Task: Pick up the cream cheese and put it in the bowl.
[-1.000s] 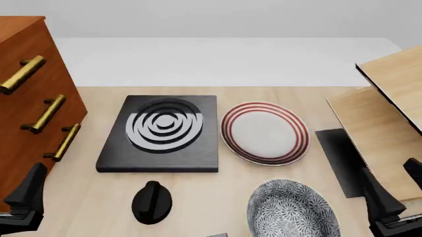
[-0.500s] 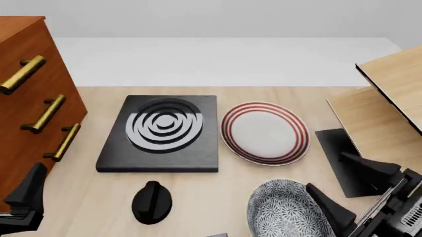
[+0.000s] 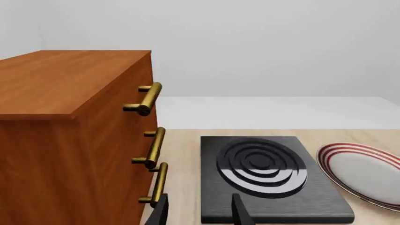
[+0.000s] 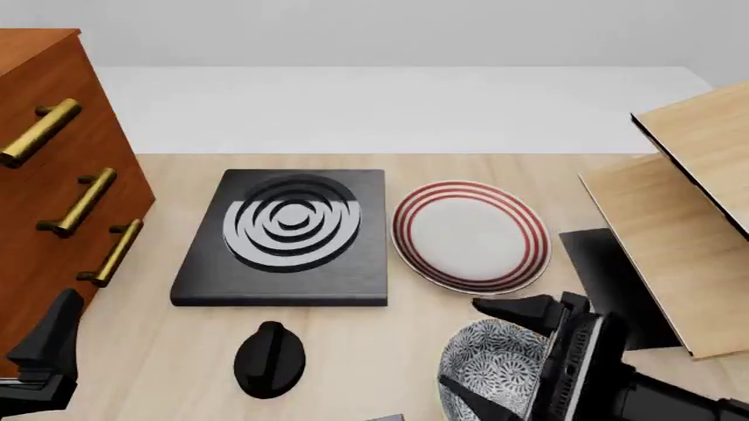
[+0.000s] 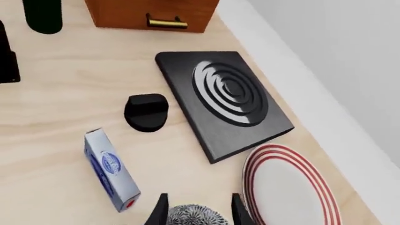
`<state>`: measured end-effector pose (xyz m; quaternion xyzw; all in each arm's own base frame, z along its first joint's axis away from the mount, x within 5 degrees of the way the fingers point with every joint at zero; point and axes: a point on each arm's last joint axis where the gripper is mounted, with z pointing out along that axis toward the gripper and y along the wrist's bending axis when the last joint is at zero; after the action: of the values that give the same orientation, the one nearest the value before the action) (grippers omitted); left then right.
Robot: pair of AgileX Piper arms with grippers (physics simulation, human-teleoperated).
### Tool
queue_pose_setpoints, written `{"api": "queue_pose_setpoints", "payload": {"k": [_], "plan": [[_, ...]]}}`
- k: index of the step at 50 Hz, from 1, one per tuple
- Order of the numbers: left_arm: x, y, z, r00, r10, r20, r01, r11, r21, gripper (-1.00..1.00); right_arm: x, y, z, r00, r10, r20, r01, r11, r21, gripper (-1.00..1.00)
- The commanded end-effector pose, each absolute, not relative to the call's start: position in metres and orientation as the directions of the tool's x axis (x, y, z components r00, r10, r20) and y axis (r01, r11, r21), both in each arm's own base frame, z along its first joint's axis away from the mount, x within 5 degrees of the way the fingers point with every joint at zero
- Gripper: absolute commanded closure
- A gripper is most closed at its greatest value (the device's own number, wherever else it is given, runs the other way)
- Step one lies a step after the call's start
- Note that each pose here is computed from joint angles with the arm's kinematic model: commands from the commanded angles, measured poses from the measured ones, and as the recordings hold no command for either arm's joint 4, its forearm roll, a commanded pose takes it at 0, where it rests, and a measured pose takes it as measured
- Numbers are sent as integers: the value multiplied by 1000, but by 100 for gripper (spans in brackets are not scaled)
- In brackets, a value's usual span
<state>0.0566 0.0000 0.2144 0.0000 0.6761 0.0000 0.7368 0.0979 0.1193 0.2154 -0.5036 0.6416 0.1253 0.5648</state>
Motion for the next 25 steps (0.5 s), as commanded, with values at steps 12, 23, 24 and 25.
{"api": "queue_pose_setpoints", "payload": {"k": [12, 23, 24, 25], "plan": [[57, 0, 214, 86, 0, -996, 0, 1000, 0, -100, 99, 176, 177, 211, -640, -739, -884, 198, -424, -100], [57, 0, 214, 86, 0, -996, 0, 1000, 0, -100, 98, 191, 173, 244, -663, -708, -893, 131, -430, -100], [57, 0, 214, 86, 0, -996, 0, 1000, 0, -100, 98, 193, 174, 245, -663, -707, -895, 127, -428, -100], [57, 0, 214, 86, 0, -996, 0, 1000, 0, -100, 98, 194, 174, 246, -664, -706, -895, 124, -428, -100]]}}
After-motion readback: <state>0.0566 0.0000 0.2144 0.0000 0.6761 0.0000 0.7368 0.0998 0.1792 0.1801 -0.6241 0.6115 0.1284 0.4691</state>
